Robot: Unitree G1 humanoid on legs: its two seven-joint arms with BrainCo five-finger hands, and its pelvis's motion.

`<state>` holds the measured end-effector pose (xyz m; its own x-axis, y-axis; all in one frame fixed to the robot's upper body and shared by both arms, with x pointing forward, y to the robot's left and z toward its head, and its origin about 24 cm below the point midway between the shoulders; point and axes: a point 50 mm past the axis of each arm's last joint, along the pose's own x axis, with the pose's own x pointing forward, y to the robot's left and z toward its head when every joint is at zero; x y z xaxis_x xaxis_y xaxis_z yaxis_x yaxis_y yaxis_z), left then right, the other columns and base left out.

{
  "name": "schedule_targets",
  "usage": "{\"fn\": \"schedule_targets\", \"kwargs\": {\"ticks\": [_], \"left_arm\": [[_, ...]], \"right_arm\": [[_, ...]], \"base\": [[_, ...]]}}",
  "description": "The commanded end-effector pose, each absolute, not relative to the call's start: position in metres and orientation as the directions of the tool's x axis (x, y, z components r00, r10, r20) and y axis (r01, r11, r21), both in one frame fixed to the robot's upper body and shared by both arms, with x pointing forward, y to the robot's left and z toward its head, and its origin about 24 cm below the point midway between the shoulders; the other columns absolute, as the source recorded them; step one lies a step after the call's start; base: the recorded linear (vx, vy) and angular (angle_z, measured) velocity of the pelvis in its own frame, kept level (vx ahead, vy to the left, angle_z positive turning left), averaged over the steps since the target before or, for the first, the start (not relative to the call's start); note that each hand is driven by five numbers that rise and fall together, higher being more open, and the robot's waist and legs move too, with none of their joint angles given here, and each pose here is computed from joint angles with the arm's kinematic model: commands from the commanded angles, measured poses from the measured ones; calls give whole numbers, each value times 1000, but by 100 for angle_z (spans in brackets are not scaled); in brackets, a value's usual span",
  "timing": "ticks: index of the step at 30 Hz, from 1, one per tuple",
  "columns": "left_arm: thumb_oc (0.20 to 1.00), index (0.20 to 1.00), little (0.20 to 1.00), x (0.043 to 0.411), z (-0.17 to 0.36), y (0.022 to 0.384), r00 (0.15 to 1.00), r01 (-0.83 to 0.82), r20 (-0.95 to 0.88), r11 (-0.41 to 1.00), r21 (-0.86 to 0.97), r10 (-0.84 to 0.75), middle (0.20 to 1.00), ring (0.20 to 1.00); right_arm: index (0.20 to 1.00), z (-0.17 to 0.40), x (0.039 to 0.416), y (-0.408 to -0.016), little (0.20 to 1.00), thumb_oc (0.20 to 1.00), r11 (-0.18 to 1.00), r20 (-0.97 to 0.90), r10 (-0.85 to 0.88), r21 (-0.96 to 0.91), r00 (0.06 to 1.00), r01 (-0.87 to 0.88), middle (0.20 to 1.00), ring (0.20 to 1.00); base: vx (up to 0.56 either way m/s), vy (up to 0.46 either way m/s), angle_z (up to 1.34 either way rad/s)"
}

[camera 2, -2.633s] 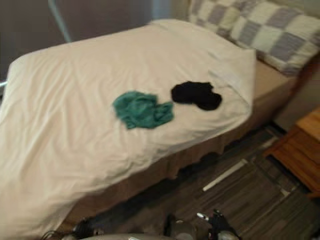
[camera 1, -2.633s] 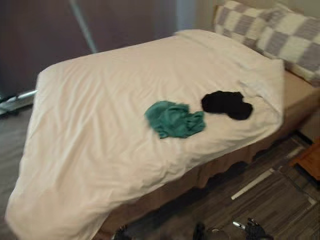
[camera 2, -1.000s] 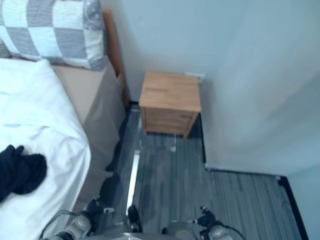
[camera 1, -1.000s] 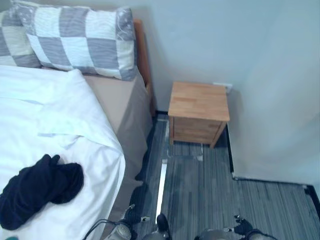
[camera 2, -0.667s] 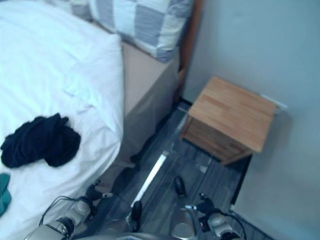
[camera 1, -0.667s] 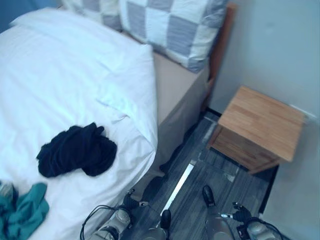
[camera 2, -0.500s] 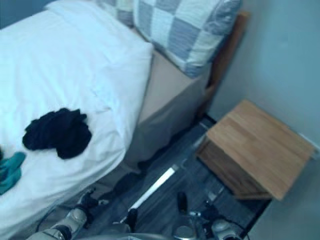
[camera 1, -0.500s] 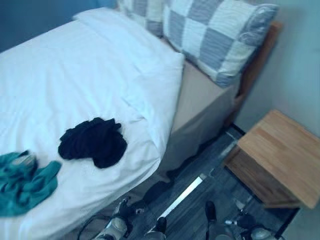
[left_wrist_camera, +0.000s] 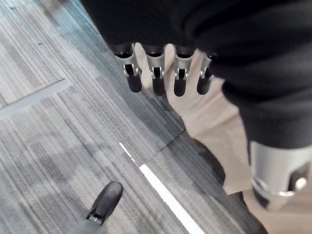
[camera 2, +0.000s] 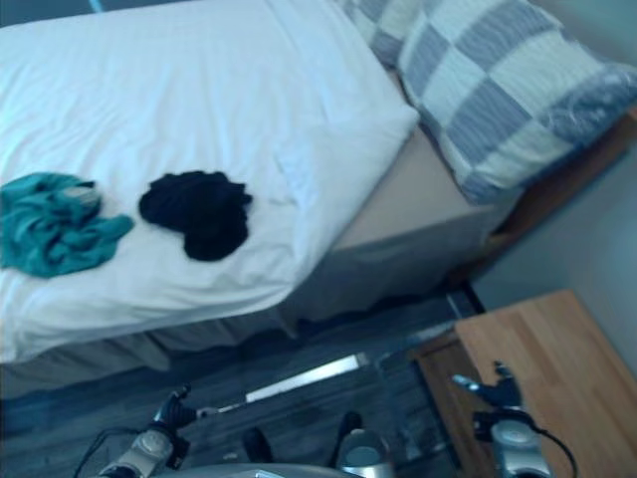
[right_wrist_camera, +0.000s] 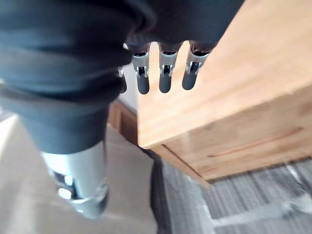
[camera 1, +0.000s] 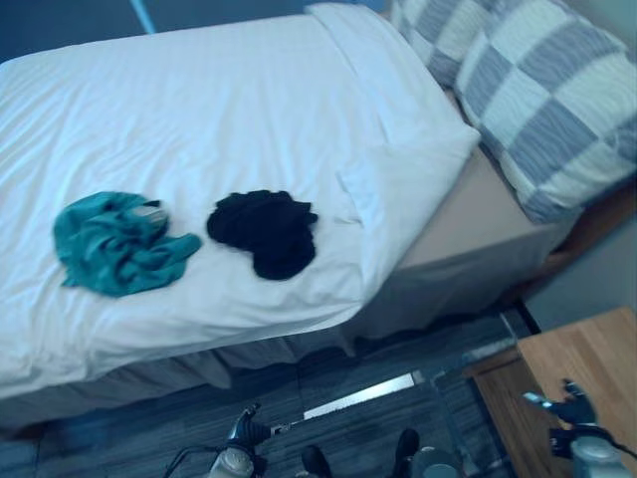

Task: Tidy up the quilt and then pick up the clothes from the bed and put them into the laundry hamper.

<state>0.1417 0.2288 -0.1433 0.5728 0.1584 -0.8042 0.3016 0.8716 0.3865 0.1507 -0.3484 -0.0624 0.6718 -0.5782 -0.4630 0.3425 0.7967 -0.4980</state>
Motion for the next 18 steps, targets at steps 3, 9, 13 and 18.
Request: {"fn": "schedule_targets", "kwargs": {"ticks": [3, 9, 13, 18], "left_arm": [[1000, 1000, 1000, 137, -137, 260, 566, 284, -786, 837, 469, 248, 1000, 1000], [1000, 1000, 1000, 136, -132, 279, 549, 323, -785, 794, 515, 286, 1000, 1000], [1000, 1000, 1000, 133, -131, 285, 547, 313, -780, 791, 526, 302, 1000, 1000], [1000, 1000, 1000, 150, -127, 271, 618, 304, -743, 794, 526, 256, 1000, 1000]], "right_arm": [[1000, 35, 203, -375, 1000, 1000, 580, 10, -607, -678, 795, 451, 1000, 1000], [1000, 106, 237, -389, 1000, 1000, 404, 244, -534, -768, 809, 498, 1000, 1000], [1000, 136, 272, -377, 1000, 1000, 390, 304, -456, -776, 836, 495, 1000, 1000], [1000, 220, 331, -358, 1000, 1000, 289, 441, -340, -792, 831, 538, 1000, 1000]], "base": [[-43, -140, 37], [145, -307, 77], [77, -308, 33], [-75, -323, 27]]}}
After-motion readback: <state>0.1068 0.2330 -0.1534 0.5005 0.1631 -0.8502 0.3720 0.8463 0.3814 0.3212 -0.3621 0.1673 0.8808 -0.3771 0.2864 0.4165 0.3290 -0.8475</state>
